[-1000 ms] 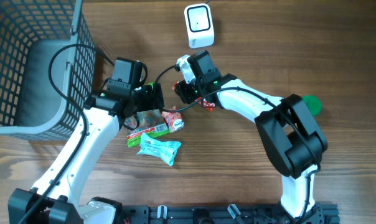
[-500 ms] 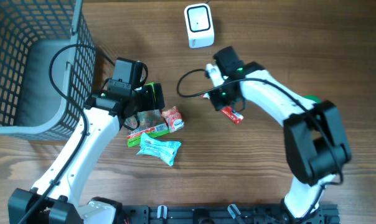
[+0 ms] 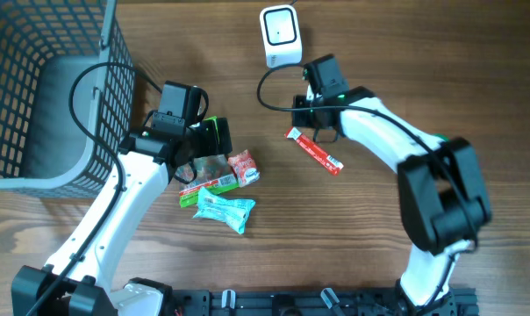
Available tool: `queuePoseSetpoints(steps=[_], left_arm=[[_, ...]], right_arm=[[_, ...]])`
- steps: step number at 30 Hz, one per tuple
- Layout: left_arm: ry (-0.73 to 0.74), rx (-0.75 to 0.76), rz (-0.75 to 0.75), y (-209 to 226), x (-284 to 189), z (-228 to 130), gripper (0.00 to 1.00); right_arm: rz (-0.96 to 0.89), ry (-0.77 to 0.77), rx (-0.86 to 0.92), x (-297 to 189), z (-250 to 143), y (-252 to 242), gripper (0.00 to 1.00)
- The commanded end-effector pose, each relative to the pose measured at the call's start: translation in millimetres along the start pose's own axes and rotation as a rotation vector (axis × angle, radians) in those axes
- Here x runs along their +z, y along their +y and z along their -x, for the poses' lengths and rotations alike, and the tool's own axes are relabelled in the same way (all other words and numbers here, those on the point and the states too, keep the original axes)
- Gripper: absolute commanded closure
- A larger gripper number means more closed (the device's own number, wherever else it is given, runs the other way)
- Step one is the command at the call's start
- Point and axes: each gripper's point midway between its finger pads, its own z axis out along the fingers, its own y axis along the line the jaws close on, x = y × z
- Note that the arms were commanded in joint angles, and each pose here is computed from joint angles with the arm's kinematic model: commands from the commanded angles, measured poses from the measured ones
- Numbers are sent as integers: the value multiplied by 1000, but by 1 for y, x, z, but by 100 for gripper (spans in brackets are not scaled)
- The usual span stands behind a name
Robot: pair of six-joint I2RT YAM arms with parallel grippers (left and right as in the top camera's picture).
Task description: Scan the item barcode
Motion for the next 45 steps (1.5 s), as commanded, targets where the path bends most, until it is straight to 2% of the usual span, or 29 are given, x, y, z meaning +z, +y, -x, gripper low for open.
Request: queuePoseSetpoints(steps=[1, 5, 8, 11, 16, 18, 19, 20, 22, 24, 26, 27, 28, 30, 33, 36, 38, 41, 45], left_arm=[[-1, 14, 3, 1, 1, 0, 0], [-1, 14, 3, 1, 1, 0, 0], [-1, 14, 3, 1, 1, 0, 0], [-1, 14, 3, 1, 1, 0, 0], [-1, 14, 3, 1, 1, 0, 0], [-1, 14, 3, 1, 1, 0, 0], [-1, 14, 3, 1, 1, 0, 0], [-1, 14, 3, 1, 1, 0, 0], [-1, 14, 3, 1, 1, 0, 0], [-1, 14, 3, 1, 1, 0, 0], [-1, 14, 3, 1, 1, 0, 0], [-1, 14, 3, 1, 1, 0, 0], [-1, 14, 3, 1, 1, 0, 0], [-1, 14, 3, 1, 1, 0, 0], [-1, 14, 3, 1, 1, 0, 0], [-1, 14, 3, 1, 1, 0, 0], [-1, 14, 3, 1, 1, 0, 0], [-1, 14, 3, 1, 1, 0, 0], [-1, 14, 3, 1, 1, 0, 0]], right_arm=[[-29, 65, 32, 27, -25, 3, 96], [37, 195, -1, 26, -62, 30, 96], [-13, 313, -10, 20, -100, 34, 95], [-111, 422, -75, 9, -134, 23, 91], [-200, 628, -171, -20, -175, -2, 90], [-217, 706, -228, -32, -187, -11, 81], [-220, 735, -249, -37, -191, -15, 82], [-207, 741, -248, -42, -188, -15, 94], [-25, 709, -266, -51, -176, 12, 96], [59, 563, -248, -72, -142, 29, 96], [-29, 415, -150, -99, -109, 12, 94], [-84, 369, -98, -112, -99, -1, 90], [-134, 347, -51, -122, -94, -14, 90], [-205, 347, -20, -127, -96, -33, 95], [-224, 355, 42, -113, -109, -41, 96], [-314, 354, 383, -91, -141, -59, 96], [-355, 349, 524, -78, -162, -71, 96], [-336, 317, 532, -63, -168, -76, 96], [-306, 248, 634, -48, -165, -76, 96]])
